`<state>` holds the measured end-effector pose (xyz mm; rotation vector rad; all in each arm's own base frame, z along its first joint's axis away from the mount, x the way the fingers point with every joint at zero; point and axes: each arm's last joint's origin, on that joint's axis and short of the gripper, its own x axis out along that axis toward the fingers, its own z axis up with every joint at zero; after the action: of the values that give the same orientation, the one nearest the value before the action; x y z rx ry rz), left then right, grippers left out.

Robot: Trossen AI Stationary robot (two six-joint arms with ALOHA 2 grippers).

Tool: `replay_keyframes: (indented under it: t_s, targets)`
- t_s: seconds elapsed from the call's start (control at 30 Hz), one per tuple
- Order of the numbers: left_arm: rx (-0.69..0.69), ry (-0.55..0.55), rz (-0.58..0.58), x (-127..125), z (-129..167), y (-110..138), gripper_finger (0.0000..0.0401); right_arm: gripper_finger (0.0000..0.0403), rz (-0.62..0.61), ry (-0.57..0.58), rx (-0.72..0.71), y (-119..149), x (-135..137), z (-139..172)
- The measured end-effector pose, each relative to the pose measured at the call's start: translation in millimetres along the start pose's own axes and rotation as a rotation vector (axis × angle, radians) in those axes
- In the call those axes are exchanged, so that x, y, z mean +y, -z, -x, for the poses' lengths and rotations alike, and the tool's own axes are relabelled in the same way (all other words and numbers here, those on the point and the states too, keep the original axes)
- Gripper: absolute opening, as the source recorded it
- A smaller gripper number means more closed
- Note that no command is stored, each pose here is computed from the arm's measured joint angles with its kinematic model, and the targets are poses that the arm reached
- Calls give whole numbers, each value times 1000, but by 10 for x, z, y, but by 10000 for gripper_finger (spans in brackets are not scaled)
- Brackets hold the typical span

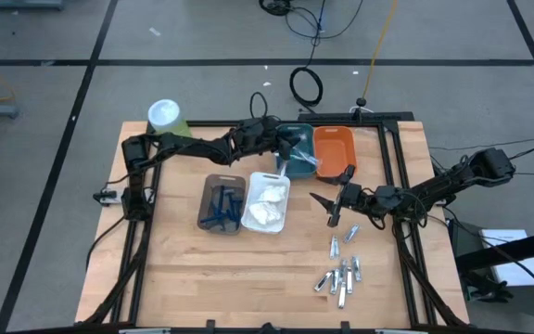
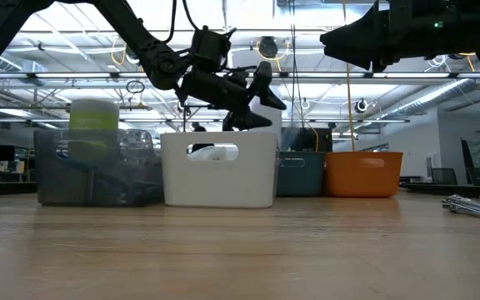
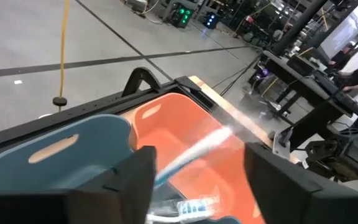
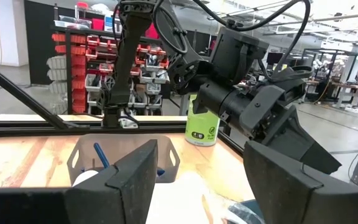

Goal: Pick & Place Travel size toiletries
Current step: Put the blue toothbrush into the green bin, then put the silver nail cutter into the orange bin

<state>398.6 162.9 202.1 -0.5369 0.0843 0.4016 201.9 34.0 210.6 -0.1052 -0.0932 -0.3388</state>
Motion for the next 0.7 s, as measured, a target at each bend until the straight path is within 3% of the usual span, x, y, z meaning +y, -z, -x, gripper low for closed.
replay_keyframes:
  t_s: [0.3,0.4,0.57,0.7]
  targets:
    - [-5,7,-29,-12,0,-1,325,226,9,-1,11,12,1,0]
    - [-10,72,-9,-47,7,-30,336,227,21,-3,27,30,3,0]
    - [-33,276,17,-204,124,-253,341,227,69,-8,53,58,7,1]
    - [31,287,-58,-376,370,-468,336,221,123,-18,135,116,22,14]
